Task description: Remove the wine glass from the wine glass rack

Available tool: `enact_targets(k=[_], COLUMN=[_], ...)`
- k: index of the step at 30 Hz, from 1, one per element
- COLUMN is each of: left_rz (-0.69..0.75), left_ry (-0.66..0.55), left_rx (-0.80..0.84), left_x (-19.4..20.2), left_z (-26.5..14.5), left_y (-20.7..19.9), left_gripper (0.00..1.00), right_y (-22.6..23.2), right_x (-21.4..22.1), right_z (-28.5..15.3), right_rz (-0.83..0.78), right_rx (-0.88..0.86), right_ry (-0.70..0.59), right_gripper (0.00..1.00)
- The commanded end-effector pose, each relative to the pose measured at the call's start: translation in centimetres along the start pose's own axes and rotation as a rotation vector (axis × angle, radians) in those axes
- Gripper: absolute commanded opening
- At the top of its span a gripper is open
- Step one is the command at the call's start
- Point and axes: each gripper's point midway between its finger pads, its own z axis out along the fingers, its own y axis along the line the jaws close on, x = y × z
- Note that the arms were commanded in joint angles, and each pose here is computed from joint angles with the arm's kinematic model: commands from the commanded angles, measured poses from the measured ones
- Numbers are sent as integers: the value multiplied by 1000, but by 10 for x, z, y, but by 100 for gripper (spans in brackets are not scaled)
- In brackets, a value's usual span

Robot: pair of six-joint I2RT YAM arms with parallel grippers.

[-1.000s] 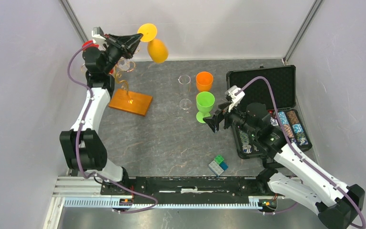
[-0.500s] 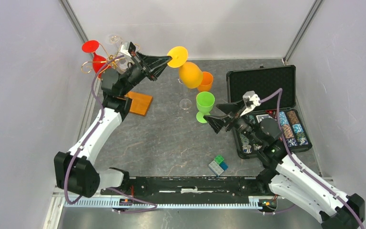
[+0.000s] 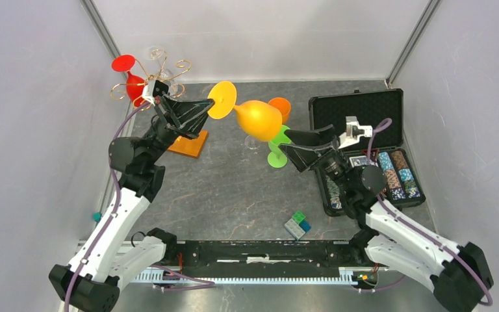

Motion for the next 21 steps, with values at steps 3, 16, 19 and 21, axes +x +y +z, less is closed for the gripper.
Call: enact_targets(k=[3, 16, 19, 21], left_rz=[-59, -59, -59, -57], left_ry=[-16, -19, -18, -20], left_rx=[80, 97, 99, 98], left_x=[8, 16, 18, 18], left_z=[-10, -18, -20, -21], left_y=[-30, -42, -43, -44], left_gripper=[2, 2, 2, 2], right_y=[98, 136, 141, 145], right_x=[-36, -44, -46, -49], right_z=[14, 24, 23, 23], right_rz=[51, 63, 78, 90], right_rx=[-427, -602, -637, -659], right_ry=[-88, -123, -139, -152], right_gripper=[94, 70, 62, 53])
